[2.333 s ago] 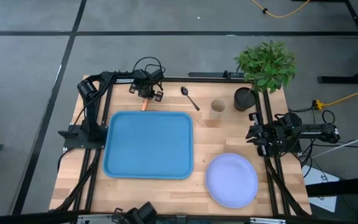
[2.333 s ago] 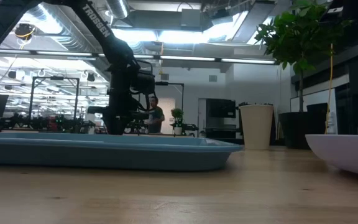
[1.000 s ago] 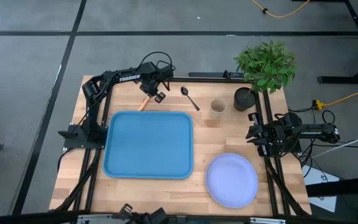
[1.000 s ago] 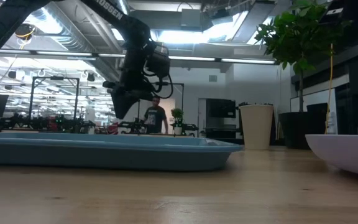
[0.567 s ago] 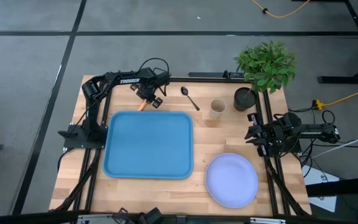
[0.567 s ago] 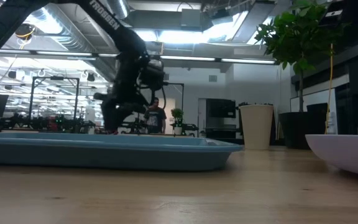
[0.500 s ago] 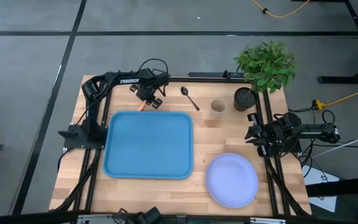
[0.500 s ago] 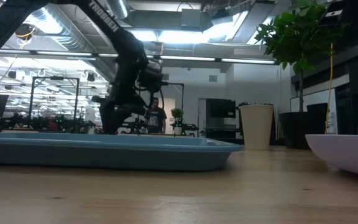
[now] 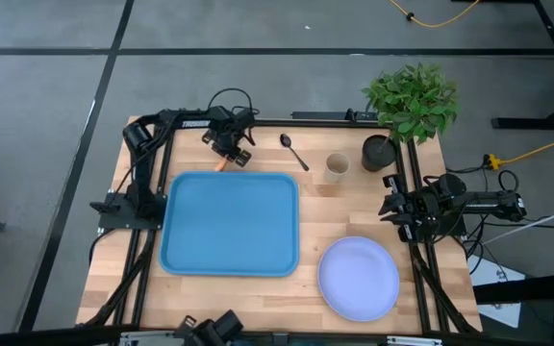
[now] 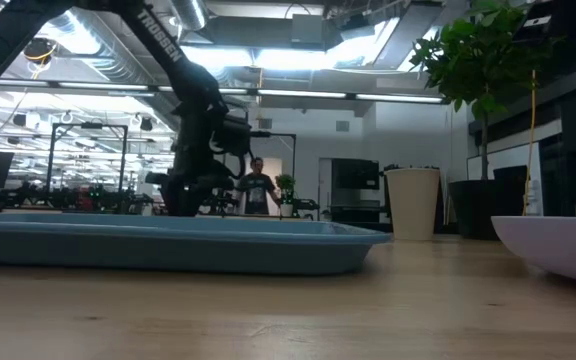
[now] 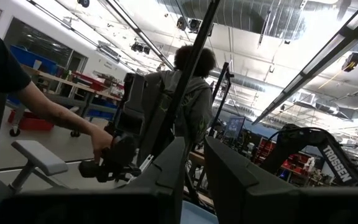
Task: Pick and place plate/cup/fork/spoon on tray
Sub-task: Put the orange fork on the blue tray, then put the light brown cup on the blue tray
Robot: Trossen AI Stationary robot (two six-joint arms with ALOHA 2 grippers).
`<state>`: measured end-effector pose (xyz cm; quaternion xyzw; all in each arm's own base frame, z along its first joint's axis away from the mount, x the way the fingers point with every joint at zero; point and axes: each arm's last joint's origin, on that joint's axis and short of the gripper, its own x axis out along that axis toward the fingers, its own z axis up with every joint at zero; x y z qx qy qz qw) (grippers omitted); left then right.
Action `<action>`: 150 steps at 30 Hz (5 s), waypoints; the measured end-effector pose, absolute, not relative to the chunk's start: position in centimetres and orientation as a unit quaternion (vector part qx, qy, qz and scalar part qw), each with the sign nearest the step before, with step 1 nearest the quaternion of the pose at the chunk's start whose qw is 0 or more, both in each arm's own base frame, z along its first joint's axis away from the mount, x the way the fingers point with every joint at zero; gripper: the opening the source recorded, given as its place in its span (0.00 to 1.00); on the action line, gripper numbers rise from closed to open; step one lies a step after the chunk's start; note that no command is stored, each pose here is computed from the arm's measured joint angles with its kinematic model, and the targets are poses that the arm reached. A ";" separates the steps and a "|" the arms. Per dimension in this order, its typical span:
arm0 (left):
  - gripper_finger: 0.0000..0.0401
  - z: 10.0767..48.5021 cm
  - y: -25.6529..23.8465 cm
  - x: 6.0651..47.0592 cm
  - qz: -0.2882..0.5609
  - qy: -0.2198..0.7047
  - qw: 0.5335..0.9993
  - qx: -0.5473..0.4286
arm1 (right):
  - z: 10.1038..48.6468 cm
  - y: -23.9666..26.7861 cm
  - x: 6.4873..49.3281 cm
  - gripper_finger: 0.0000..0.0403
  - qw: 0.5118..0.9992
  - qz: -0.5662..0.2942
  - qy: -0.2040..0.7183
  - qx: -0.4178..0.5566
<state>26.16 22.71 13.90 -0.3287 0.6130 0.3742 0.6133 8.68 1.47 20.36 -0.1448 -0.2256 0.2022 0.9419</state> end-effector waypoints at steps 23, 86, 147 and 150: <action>0.11 21.0 21.8 27.8 0.375 0.690 0.548 -0.288 | 20.4 1.5 8.7 0.17 0.942 0.202 -0.226 -0.144; 0.12 14.4 -6.7 15.8 0.543 0.504 0.472 -0.478 | 20.4 1.5 8.7 0.17 0.953 0.231 -0.196 -0.017; 0.20 22.6 2.4 24.0 0.534 0.236 0.794 -0.170 | 24.7 1.2 8.7 0.17 0.912 0.102 -0.377 -0.130; 0.20 22.6 2.9 23.9 0.541 0.238 0.789 -0.168 | 26.8 1.1 10.3 0.17 0.921 0.063 -0.355 -0.150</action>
